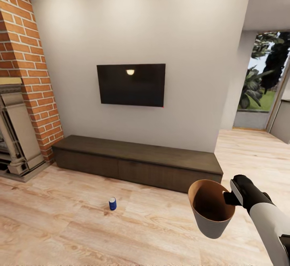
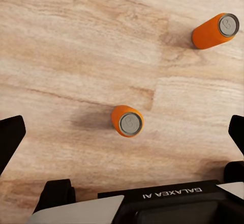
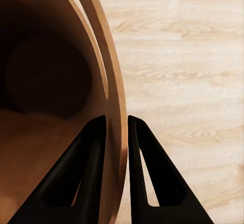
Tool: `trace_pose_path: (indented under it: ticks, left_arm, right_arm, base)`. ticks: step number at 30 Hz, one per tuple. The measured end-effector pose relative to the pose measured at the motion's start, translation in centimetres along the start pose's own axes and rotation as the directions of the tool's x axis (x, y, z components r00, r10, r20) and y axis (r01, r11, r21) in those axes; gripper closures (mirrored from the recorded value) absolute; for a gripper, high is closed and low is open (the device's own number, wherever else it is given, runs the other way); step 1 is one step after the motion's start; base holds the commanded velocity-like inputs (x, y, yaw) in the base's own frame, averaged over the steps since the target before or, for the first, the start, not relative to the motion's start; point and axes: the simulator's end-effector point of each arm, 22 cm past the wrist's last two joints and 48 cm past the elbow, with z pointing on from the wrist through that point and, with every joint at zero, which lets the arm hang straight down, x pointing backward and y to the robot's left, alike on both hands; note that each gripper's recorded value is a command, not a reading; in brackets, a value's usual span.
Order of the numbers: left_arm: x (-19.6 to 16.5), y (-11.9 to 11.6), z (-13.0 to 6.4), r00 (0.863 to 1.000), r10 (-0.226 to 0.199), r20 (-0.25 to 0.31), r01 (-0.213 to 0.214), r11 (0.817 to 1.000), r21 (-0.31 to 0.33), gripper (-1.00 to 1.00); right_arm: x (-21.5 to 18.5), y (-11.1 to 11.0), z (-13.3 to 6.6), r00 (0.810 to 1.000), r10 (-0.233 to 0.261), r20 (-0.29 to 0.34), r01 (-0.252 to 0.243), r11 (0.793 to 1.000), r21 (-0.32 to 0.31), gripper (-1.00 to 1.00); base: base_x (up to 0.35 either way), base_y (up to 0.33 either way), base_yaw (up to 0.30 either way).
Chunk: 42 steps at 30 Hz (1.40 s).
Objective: Put the three can of soda from the living room inside the tash can in the kitchen.
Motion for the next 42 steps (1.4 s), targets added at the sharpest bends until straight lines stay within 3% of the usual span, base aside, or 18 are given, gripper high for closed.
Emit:
trace_pose_path:
  ticks: [42]
  left_arm:
    - [1.7,-0.1,1.1,0.997,-0.007,-0.078,0.008,1.0,0.007,-1.0]
  right_arm:
    - [2.0,0.6,3.2,0.997,-0.02,-0.068,0.021,1.0,0.014,1.0]
  base:
    - [0.0,0.0,0.0]
